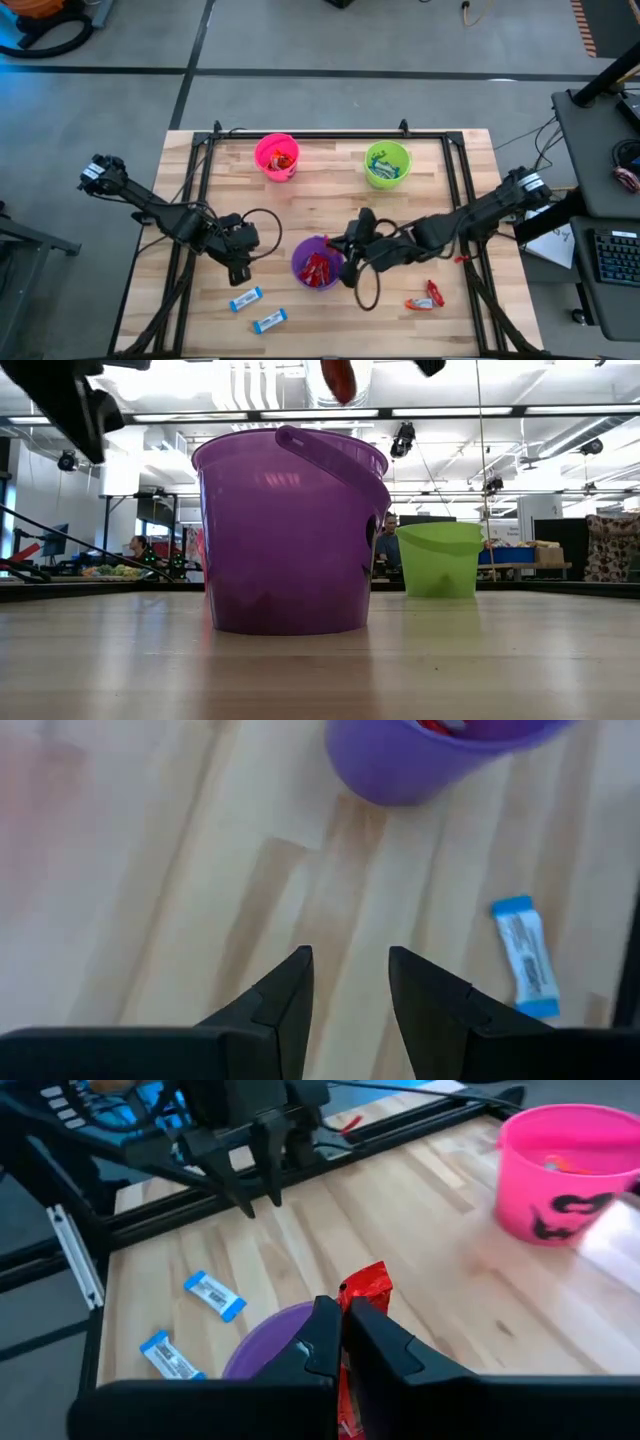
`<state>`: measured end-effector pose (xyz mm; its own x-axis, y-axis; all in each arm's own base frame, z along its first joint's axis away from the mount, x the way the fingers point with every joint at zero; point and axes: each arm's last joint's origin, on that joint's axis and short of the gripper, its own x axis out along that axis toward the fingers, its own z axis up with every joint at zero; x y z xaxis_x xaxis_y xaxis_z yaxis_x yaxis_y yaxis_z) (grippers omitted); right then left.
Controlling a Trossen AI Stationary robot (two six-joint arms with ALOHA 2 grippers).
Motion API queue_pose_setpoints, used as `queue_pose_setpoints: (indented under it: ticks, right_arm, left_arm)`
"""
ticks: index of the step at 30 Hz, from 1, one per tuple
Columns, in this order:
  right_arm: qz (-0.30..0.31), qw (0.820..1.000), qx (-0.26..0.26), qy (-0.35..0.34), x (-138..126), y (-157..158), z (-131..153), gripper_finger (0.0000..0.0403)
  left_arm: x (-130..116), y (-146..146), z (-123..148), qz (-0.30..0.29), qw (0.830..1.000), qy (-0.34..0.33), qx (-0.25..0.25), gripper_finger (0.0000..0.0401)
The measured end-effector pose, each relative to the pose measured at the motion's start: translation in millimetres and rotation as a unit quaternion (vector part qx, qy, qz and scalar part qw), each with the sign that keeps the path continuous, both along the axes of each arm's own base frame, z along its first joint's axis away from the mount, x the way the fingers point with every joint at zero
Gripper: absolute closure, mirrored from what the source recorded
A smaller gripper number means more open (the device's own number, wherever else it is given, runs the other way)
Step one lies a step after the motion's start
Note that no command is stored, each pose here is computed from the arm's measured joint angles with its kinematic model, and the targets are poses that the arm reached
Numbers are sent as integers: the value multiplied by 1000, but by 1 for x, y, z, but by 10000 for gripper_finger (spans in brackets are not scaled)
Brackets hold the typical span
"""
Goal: Sort candy
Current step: Put the red chocolate into the violet bucket, then put the white-blue chocolate into the green bucket
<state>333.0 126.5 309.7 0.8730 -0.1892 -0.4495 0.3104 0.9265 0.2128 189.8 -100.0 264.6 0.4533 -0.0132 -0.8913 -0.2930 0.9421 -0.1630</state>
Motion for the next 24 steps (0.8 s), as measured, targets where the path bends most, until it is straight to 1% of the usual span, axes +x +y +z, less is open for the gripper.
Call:
queue_pose_setpoints:
  ticks: [5,12,16,19,24]
  right_arm:
    - [16,1000,2,7,16,8,-17,386]
    - [17,999,29,21,25,7,-26,329]
    - [16,999,30,21,25,5,-26,289]
    - [16,999,31,16,22,3,-20,265]
    - [13,1000,25,12,21,-1,-16,237]
  left_arm:
    - [-6,-11,0,0,999,11,-32,285]
    - [-20,-31,-7,-8,998,18,-56,285]
    - [-31,-47,-14,-23,997,16,-77,285]
    - [-40,-57,-18,-25,995,18,-94,282]
    - [-51,-68,-25,-12,993,29,-113,249]
